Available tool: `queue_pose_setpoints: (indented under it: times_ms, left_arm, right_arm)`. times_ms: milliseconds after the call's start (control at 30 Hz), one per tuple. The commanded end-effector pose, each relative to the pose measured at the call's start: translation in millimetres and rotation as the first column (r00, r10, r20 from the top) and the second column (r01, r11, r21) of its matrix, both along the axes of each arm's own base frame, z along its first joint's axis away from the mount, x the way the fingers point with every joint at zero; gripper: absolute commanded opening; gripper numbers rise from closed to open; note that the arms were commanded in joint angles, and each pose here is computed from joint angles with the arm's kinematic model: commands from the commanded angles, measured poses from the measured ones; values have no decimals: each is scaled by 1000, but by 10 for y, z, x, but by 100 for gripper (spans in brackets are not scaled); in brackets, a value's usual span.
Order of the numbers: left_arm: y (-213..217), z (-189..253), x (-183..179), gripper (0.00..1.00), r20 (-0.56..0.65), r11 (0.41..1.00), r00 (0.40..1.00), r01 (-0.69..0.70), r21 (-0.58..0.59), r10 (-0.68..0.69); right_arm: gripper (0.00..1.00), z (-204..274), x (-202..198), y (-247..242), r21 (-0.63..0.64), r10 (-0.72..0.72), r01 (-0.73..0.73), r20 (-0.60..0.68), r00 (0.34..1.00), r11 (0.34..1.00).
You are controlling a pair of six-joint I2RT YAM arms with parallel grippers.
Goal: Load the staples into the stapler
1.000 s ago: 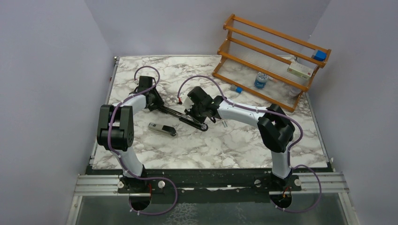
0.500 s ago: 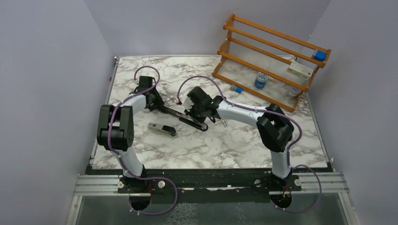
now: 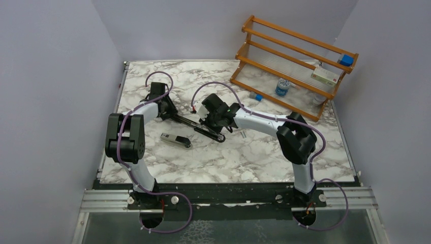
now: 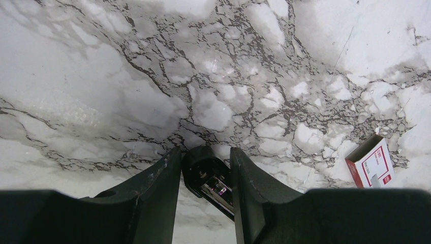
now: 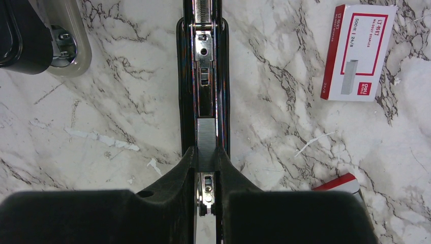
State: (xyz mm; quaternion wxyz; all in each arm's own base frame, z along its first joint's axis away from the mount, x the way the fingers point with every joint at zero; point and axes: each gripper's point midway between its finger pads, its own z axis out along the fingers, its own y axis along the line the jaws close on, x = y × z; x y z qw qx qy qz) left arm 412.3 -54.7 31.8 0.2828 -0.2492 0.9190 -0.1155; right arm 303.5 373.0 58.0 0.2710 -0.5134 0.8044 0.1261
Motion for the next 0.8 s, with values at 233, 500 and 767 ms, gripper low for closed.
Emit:
queue_pose_setpoints:
  times_ms: [233,500,767]
  left_arm:
    - [-2,-26,40,41,-6,1000,1000,11,-8,-11]
    - [-2,-17,40,41,-4,1000,1000,10,-8,-10]
    - [-2,-20,38,41,-4,1000,1000,12,-7,-12]
  right_arm:
    - [26,-96,-79,5,-18,-4,3,-52,999,1000]
    - [30,-37,-60,18,-4,-11,10,-39,999,1000]
    - [39,443,86,89,162,-86,72,81,993,984]
